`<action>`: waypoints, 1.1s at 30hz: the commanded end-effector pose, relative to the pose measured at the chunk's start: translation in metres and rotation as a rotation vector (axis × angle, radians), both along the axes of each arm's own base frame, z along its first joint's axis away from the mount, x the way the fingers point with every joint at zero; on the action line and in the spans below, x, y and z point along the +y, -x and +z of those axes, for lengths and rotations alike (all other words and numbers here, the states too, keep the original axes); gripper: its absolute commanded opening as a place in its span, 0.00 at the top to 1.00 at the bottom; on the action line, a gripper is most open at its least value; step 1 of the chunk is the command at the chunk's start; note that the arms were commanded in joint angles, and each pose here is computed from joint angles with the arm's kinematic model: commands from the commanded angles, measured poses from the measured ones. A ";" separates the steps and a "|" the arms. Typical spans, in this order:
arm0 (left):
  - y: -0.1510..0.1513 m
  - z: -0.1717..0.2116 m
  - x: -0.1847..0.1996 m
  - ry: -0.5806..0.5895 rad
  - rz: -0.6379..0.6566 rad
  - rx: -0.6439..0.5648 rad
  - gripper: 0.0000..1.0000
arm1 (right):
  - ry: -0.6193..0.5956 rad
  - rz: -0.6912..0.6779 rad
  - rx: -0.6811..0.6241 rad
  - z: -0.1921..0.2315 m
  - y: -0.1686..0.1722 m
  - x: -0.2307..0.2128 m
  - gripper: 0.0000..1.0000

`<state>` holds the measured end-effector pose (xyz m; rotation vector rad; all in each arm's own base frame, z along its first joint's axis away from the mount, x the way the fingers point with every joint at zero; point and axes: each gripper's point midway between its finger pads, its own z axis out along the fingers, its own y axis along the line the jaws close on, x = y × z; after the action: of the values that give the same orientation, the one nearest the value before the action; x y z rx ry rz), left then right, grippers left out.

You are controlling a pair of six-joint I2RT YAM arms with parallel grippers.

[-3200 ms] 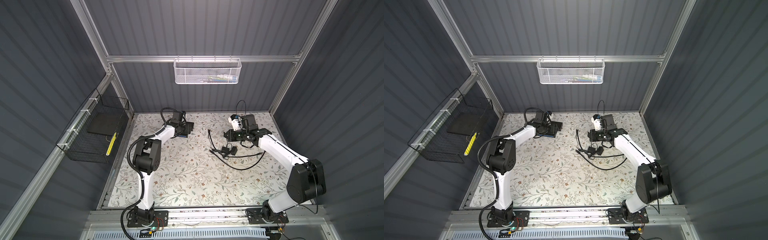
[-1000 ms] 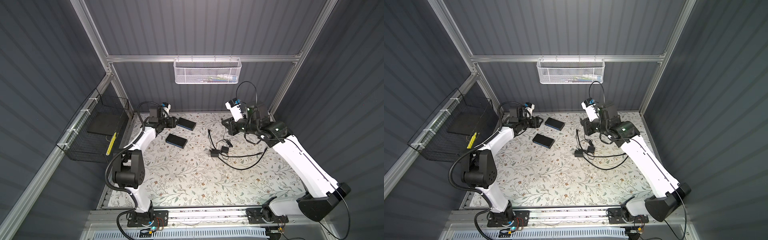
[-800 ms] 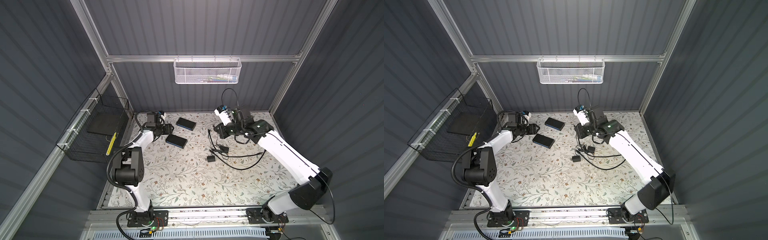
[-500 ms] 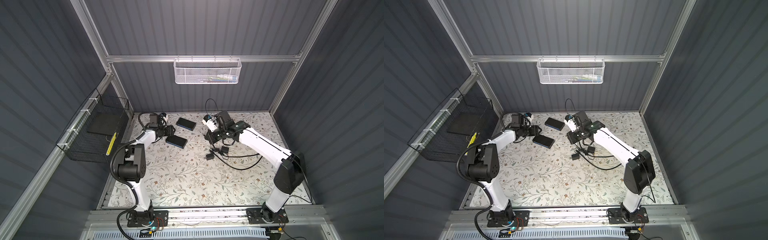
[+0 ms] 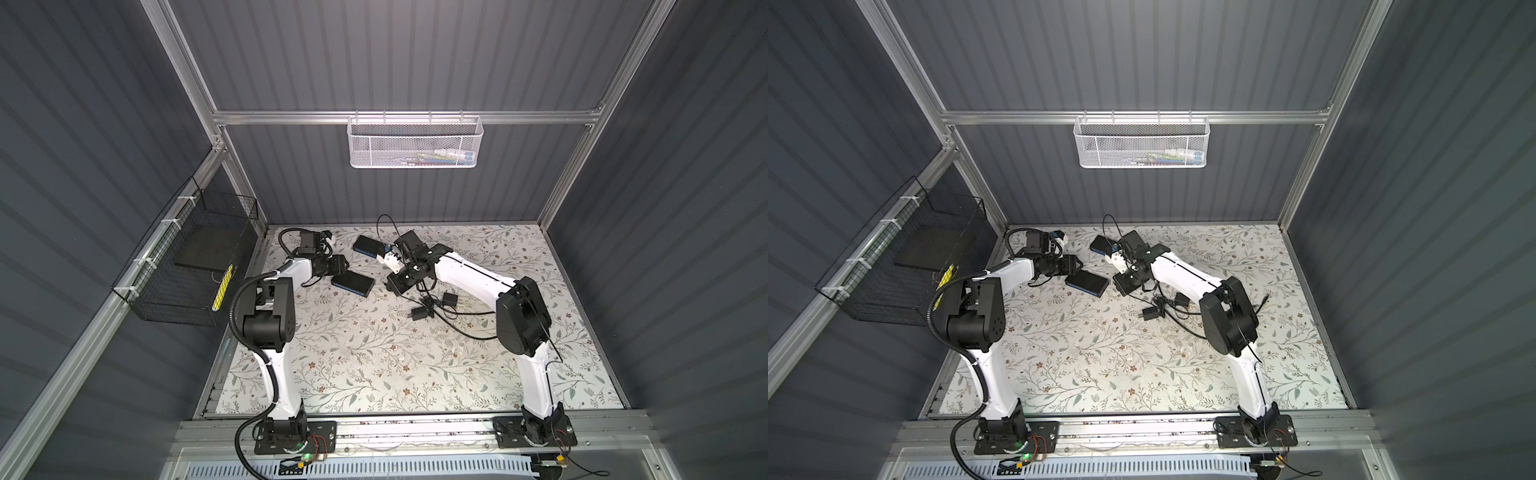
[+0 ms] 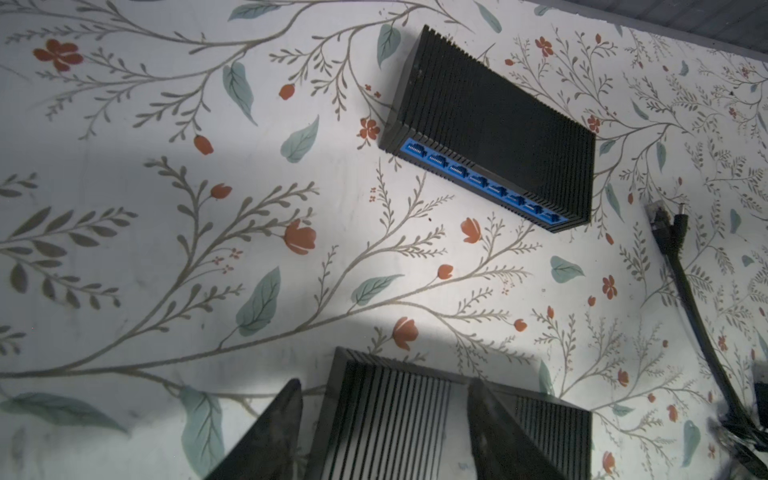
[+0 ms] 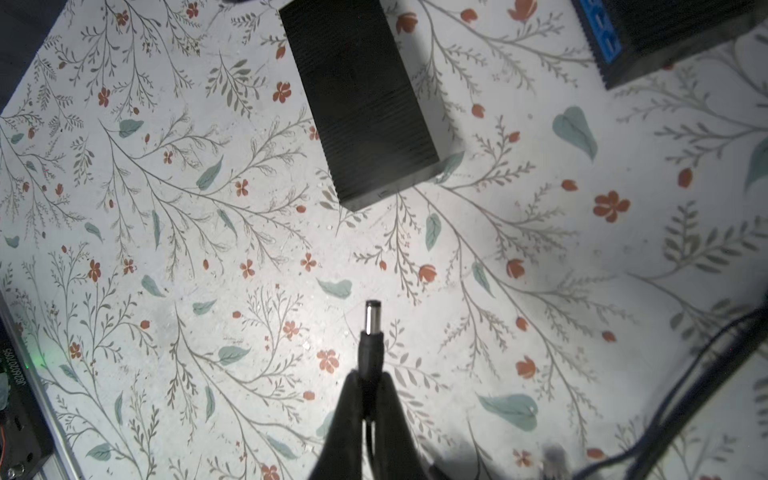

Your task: Insert the plug into the switch port

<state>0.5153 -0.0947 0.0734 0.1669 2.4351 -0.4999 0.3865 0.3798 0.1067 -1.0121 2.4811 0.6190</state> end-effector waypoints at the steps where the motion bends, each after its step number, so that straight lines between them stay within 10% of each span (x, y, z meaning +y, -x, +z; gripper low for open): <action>1: -0.001 0.004 -0.004 0.025 -0.045 0.001 0.37 | 0.032 0.024 0.029 -0.011 0.000 0.004 0.93; 33: 0.011 -0.022 -0.013 0.102 -0.081 0.078 0.38 | 0.003 0.007 0.170 -0.081 -0.009 0.042 0.93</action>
<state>0.5103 -0.1067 0.0628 0.1986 2.4489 -0.6361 0.3984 0.4133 0.0312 -1.0027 2.6243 0.7002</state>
